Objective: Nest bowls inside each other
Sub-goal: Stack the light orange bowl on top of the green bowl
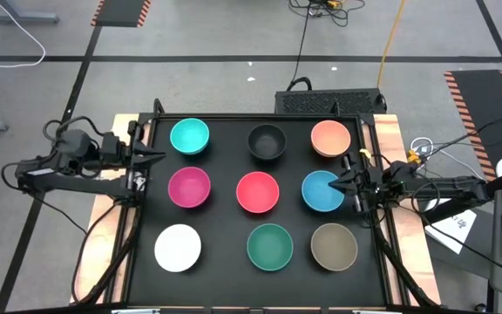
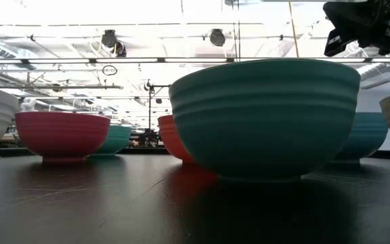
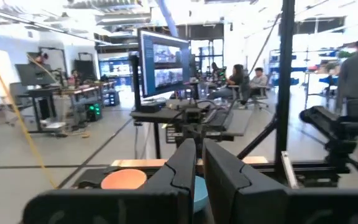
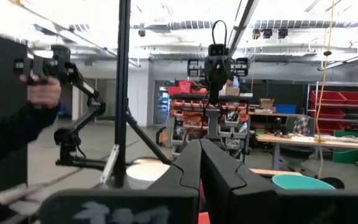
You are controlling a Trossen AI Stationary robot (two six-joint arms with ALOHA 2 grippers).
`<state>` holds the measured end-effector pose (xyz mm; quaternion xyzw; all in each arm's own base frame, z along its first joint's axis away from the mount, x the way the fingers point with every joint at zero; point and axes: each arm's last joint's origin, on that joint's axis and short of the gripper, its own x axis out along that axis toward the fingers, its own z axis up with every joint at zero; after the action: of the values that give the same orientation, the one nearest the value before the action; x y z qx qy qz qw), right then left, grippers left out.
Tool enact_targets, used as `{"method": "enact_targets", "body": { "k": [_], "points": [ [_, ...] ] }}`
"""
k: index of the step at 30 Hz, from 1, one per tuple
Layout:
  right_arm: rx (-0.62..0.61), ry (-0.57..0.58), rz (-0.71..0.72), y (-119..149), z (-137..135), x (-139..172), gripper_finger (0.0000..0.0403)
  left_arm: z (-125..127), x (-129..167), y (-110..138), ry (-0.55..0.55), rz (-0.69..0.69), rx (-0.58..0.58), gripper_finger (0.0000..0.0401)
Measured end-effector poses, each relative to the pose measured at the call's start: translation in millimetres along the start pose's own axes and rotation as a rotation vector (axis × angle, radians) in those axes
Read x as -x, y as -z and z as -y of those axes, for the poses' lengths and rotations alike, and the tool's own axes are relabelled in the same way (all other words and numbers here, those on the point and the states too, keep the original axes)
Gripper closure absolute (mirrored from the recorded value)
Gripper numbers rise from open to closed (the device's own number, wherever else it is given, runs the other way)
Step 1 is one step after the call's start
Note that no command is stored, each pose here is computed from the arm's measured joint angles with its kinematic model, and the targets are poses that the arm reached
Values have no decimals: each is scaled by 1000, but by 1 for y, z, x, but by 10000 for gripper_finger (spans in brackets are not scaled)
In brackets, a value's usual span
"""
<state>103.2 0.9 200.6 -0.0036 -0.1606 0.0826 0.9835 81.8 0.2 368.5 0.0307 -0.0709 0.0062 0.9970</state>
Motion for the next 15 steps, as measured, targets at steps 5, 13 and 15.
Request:
{"method": "enact_targets", "body": {
  "k": [5,13,15],
  "points": [
    [61,0,6,0,0,-1,403,-2,-18,19,-92,-188,-15,365],
    [-34,120,-129,11,9,-8,349,-5,-71,59,-193,-383,-54,342],
    [-36,146,-159,3,13,-17,318,-9,-79,57,-217,-346,-71,319]
  ]
}}
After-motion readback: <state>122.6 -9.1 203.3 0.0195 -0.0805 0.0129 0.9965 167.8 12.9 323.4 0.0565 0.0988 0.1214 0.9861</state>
